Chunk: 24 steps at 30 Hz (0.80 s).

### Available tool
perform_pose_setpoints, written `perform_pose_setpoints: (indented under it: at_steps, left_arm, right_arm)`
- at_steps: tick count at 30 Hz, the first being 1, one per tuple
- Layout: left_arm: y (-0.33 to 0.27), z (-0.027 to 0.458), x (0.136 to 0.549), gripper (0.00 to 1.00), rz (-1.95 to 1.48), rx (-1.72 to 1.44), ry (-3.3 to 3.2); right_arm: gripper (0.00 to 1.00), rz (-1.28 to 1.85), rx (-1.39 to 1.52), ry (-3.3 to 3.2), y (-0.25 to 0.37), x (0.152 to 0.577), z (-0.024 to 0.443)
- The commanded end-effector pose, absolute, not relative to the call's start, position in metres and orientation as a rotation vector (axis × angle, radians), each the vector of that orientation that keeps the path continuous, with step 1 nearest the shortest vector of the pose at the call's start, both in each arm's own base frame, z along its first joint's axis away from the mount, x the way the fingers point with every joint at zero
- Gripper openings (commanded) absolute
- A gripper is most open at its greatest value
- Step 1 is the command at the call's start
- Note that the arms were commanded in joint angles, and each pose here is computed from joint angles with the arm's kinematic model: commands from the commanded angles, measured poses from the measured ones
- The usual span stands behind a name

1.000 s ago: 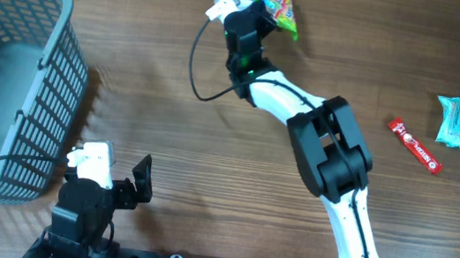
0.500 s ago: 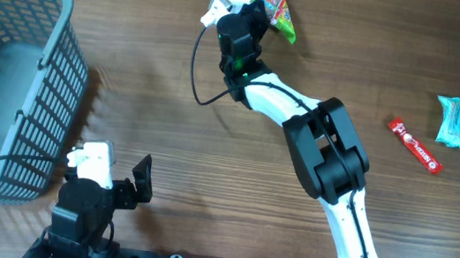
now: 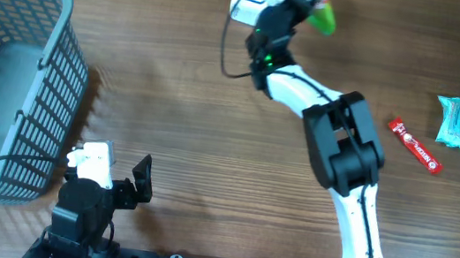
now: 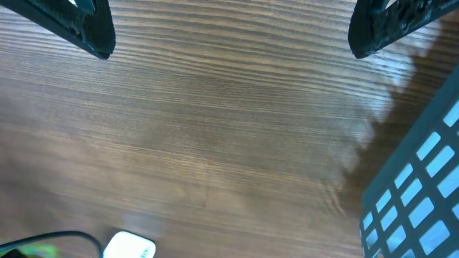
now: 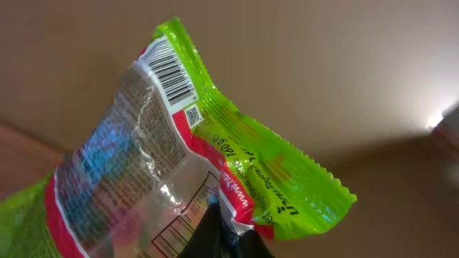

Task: Scan the item barcode
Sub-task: 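Carry the Haribo bag to the right side and release it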

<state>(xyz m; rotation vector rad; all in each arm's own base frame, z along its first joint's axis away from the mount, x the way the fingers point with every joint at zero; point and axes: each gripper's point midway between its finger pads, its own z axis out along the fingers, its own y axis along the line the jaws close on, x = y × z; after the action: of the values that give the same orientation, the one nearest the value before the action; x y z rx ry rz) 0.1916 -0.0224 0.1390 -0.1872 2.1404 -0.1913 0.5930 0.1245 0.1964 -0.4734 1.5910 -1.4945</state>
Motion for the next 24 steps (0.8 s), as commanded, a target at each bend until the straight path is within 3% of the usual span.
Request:
perform_pose_setpoints:
  at_steps: [1, 10, 24]
  left_arm:
    - [-0.022, 0.138, 0.192, 1.0, -0.197, -0.196, 2.137]
    - [-0.022, 0.138, 0.192, 1.0, -0.197, -0.196, 2.137]
    - [-0.022, 0.138, 0.192, 1.0, -0.197, -0.196, 2.137]
  right_arm:
    - [0.04, -1.7, -0.383, 1.711, 0.058, 0.586, 0.202]
    - [0.04, -1.871, 0.207, 1.931, -0.087, 0.54, 0.187]
    - [0.04, -2.138, 0.2, 2.137, -0.203, 0.467, 0.106]
